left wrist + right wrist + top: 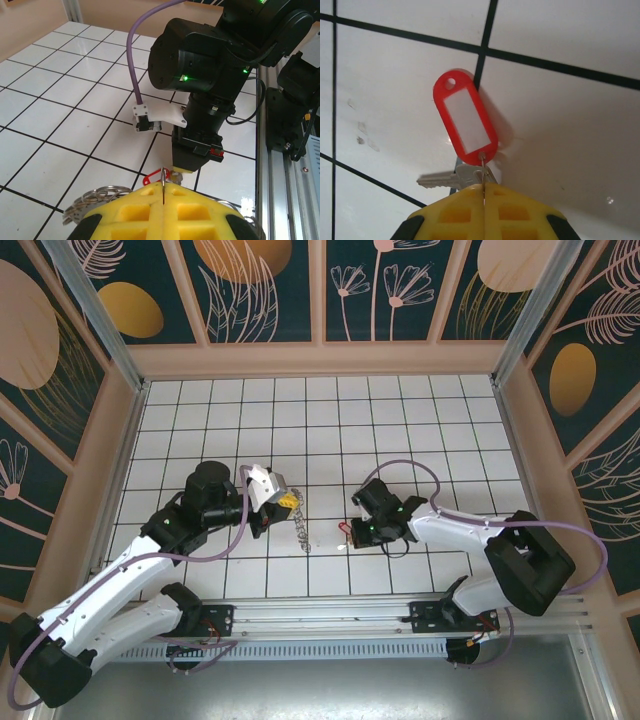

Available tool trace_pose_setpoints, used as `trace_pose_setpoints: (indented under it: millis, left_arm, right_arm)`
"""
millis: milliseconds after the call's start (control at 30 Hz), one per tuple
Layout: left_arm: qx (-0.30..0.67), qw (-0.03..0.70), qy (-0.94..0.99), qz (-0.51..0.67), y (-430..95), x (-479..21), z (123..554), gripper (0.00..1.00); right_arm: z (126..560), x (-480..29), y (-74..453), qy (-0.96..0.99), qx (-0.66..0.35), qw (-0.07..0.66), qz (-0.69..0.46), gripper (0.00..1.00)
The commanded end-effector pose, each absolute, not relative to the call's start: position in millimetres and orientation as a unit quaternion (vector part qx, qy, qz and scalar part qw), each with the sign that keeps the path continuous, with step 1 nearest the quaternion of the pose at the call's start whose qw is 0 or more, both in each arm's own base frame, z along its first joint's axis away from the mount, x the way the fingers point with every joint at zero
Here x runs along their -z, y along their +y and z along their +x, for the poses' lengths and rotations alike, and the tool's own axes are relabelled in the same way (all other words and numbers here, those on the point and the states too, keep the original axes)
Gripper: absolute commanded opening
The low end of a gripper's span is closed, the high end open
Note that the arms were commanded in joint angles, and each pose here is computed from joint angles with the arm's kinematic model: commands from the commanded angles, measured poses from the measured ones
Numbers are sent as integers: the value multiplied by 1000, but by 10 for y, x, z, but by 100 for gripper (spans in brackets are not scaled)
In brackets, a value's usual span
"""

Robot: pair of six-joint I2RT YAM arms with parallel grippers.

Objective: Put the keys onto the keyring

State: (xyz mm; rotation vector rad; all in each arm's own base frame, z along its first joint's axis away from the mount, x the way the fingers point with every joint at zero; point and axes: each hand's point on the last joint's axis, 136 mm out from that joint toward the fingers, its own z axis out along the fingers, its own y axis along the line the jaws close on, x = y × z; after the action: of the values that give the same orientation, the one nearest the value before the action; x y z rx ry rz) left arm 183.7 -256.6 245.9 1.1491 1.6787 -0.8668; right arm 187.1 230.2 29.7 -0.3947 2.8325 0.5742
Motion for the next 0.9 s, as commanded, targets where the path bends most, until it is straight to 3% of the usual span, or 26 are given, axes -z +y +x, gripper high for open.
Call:
trace_pose_setpoints:
  millis: [0,100,433,867]
  left_arm:
    - [358,461,667,463,-2602,-2532,1858,0]
    - [361,458,667,464,-2614,-2529,1856,0]
    - [362,460,666,463,-2613,-2544,1856,0]
    - [361,460,666,463,-2611,-2543,1854,0]
  right_arm:
    - [1964,-359,2370,960,-200,133,-142,0]
    - [1957,-363,2392,957,-220,134,-135,1]
    - [2022,-396,2375,952,-241,144,-122,21]
    - [2033,-348,2347,953,-245,139,-111,30]
